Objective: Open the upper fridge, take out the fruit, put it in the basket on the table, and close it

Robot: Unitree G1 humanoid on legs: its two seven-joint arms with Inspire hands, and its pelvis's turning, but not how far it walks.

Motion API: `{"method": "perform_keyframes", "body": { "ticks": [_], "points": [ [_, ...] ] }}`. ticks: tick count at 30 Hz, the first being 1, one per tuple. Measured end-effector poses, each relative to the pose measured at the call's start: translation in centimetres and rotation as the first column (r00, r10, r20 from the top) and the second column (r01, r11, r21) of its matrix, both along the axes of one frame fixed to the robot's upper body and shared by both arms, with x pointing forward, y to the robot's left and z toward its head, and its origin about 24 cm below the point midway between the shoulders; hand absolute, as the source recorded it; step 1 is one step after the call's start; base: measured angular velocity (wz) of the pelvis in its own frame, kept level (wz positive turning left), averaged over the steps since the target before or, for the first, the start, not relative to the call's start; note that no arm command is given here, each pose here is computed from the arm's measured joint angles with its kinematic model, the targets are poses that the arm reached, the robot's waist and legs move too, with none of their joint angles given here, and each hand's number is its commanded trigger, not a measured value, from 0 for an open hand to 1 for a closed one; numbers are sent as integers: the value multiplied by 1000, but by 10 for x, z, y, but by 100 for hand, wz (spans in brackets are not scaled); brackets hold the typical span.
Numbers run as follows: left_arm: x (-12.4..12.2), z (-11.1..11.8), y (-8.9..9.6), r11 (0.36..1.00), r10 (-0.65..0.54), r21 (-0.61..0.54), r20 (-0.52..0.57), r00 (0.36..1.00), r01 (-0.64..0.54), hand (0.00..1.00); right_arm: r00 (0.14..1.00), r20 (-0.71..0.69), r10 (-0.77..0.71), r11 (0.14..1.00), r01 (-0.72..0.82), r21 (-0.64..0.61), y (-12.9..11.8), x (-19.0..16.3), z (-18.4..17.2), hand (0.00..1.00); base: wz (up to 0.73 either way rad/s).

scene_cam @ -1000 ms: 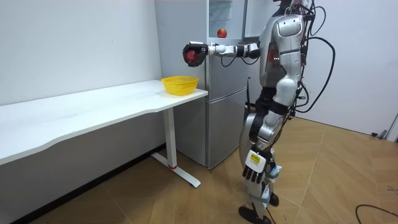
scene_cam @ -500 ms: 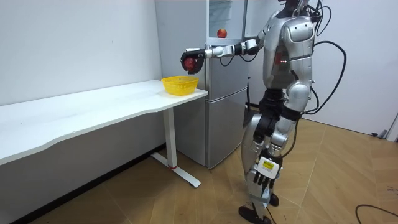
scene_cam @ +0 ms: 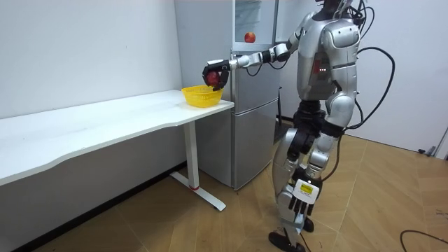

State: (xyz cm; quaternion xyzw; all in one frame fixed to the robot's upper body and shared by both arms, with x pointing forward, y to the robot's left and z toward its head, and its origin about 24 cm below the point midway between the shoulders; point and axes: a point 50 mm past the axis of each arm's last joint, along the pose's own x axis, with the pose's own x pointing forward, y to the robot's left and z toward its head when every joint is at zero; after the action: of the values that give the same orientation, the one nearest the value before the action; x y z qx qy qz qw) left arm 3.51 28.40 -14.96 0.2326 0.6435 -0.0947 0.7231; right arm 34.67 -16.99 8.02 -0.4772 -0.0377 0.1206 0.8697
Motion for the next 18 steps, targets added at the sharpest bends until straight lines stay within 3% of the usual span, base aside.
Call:
{"method": "perform_keyframes", "body": {
  "ticks": [18],
  "points": [
    [3, 1, 0, 1000, -2, 7, 13, 1000, 2, 0, 998, 19, -56, 998, 56, -4, -7, 4, 1, 0, 1]
  ]
}}
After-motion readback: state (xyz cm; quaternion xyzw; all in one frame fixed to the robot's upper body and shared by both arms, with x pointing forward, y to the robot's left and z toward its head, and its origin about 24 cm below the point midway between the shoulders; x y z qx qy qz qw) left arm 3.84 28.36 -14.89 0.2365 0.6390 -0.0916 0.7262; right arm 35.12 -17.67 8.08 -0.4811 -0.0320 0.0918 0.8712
